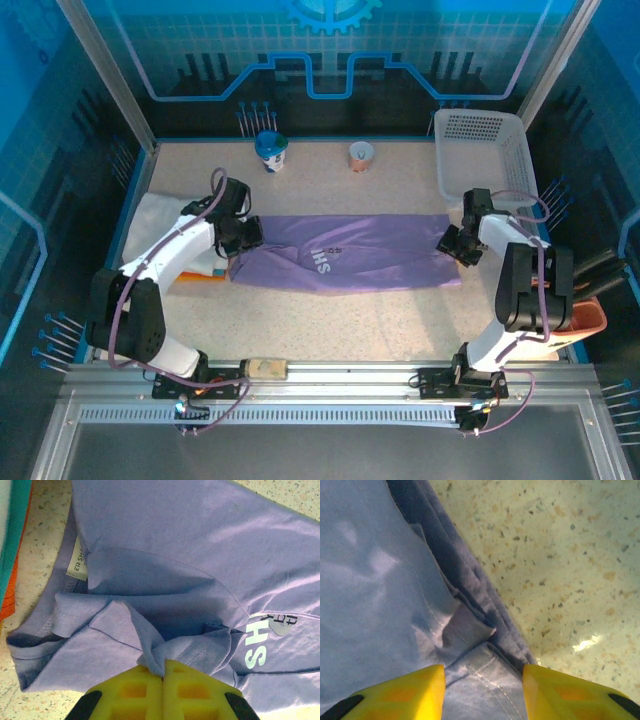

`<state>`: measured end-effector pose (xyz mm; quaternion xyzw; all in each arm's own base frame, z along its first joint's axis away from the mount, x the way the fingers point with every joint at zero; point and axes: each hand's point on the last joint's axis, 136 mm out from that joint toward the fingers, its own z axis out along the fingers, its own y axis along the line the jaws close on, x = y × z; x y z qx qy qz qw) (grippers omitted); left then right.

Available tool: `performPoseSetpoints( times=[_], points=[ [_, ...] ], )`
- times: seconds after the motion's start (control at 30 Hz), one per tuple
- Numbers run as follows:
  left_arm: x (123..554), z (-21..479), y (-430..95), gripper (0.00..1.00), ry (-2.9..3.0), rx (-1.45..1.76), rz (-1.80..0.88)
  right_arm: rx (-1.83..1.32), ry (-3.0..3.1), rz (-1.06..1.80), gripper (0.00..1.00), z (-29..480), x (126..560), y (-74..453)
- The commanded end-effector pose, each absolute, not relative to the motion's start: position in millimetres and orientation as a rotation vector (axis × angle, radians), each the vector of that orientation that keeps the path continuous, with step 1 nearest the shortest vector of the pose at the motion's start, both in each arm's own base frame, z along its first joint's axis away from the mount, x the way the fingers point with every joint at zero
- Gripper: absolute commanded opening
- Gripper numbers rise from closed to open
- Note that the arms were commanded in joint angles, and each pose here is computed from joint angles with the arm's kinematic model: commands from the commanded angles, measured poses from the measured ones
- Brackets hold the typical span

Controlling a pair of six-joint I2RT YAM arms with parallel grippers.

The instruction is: Fold and stack the t-shirts

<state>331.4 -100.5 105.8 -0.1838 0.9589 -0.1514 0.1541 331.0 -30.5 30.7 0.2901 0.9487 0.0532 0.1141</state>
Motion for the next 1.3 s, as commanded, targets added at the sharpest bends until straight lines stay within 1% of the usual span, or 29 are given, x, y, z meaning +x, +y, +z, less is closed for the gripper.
performPoseSetpoints(
  times=[0.0, 0.13, 0.23, 0.4, 0.5, 0.53, 0.67, 0.7, 0.73, 0.83, 0.93, 1.03, 1.17, 1.27],
  points=[
    [326, 108, -99, 0.0, 2.742, -0.503, -0.45, 0.847, 2.775, 0.126, 0.44, 31, 339, -37],
    [324, 107, -98, 0.0, 2.745, -0.506, -0.45, 0.835, 2.786, 0.112, 0.38, 29, 338, -35],
    [323, 106, -98, 0.0, 2.746, -0.508, -0.45, 0.838, 2.792, 0.114, 0.3, 28, 337, -35],
    [323, 105, -98, 0.0, 2.746, -0.509, -0.448, 0.832, 2.79, 0.108, 0.22, 29, 337, -34],
    [324, 105, -98, 0.0, 2.743, -0.51, -0.448, 0.833, 2.792, 0.098, 0.13, 29, 336, -35],
    [324, 106, -98, 0.0, 2.741, -0.508, -0.448, 0.833, 2.794, 0.096, 0.09, 28, 336, -35],
    [324, 107, -98, 0.0, 2.739, -0.508, -0.447, 0.836, 2.798, 0.096, 0.03, 27, 335, -35],
    [324, 106, -98, 0.0, 2.741, -0.509, -0.447, 0.838, 2.798, 0.094, 0.03, 27, 335, -35],
    [324, 106, -98, 0.0, 2.742, -0.509, -0.447, 0.837, 2.799, 0.093, 0.07, 27, 334, -35],
    [322, 105, -98, 0.0, 2.743, -0.509, -0.447, 0.83, 2.793, 0.093, 0.32, 28, 335, -35],
    [322, 105, -98, 0.0, 2.743, -0.511, -0.451, 0.83, 2.801, 0.08, 0.42, 27, 334, -36],
    [321, 104, -98, 0.0, 2.745, -0.512, -0.453, 0.824, 2.808, 0.076, 0.42, 24, 334, -35],
    [322, 104, -98, 0.0, 2.743, -0.514, -0.456, 0.808, 2.824, 0.088, 0.36, 21, 334, -29],
    [321, 104, -99, 0.0, 2.745, -0.517, -0.458, 0.79, 2.831, 0.069, 0.36, 20, 334, -26]
  ],
)
